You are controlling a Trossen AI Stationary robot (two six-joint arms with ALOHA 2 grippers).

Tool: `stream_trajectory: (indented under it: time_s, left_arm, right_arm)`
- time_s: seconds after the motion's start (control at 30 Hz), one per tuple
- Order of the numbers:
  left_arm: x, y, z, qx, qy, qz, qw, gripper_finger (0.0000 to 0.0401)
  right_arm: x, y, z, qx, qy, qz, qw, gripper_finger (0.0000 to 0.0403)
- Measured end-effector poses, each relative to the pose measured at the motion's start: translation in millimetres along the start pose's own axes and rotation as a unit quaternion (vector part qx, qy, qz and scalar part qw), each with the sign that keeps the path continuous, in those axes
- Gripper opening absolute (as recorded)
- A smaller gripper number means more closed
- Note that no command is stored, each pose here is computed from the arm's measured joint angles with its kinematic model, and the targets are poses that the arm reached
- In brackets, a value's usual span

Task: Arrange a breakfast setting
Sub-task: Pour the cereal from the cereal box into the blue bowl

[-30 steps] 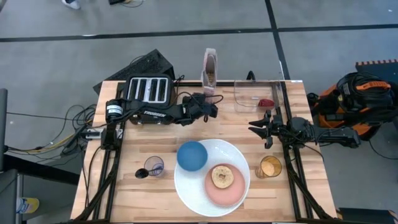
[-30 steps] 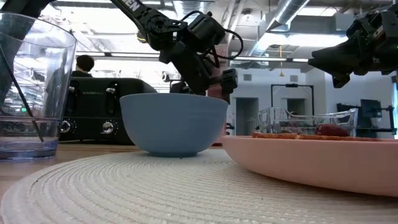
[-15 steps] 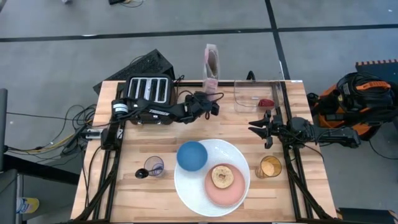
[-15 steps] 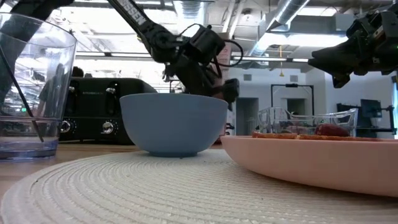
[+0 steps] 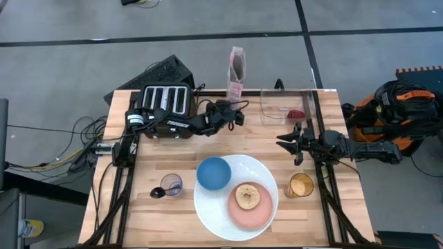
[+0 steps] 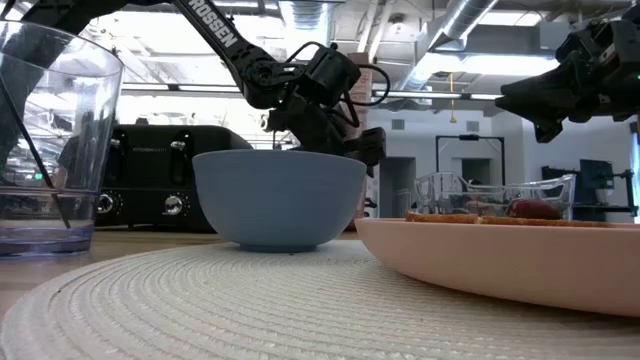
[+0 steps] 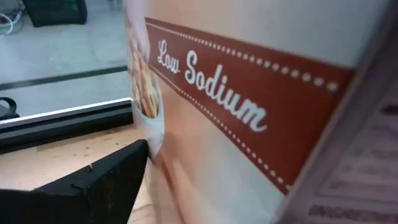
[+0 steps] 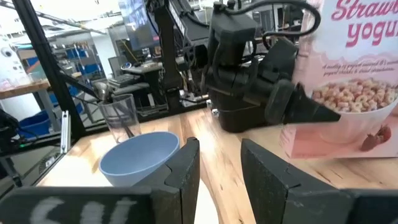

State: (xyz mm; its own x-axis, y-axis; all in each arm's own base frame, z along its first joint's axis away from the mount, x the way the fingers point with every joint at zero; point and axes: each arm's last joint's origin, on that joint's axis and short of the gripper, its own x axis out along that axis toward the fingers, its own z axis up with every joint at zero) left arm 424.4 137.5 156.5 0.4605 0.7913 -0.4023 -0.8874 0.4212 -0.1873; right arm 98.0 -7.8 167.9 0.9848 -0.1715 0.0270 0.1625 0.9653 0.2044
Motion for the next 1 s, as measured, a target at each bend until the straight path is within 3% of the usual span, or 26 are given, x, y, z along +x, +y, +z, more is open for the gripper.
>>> stream_trajectory:
  time_s: [0.47,0.73,1.0]
  left_arm:
    - [1,0,3,0.016,-0.01,-0.001,1.0,0.0211]
    - [0,0,6,0.007,-0.008,-0.009,1.0,0.0203]
    - [-8,-2,16,0.072,0.008,-0.054,0.996,0.0193]
  right_arm:
    - [0,0,0,0.0,0.001,0.0,1.0,0.0139]
    - [0,0,0,0.0,0.002,0.0,1.0,0.0139]
    - [0,0,0,0.0,0.002,0.0,1.0,0.0139]
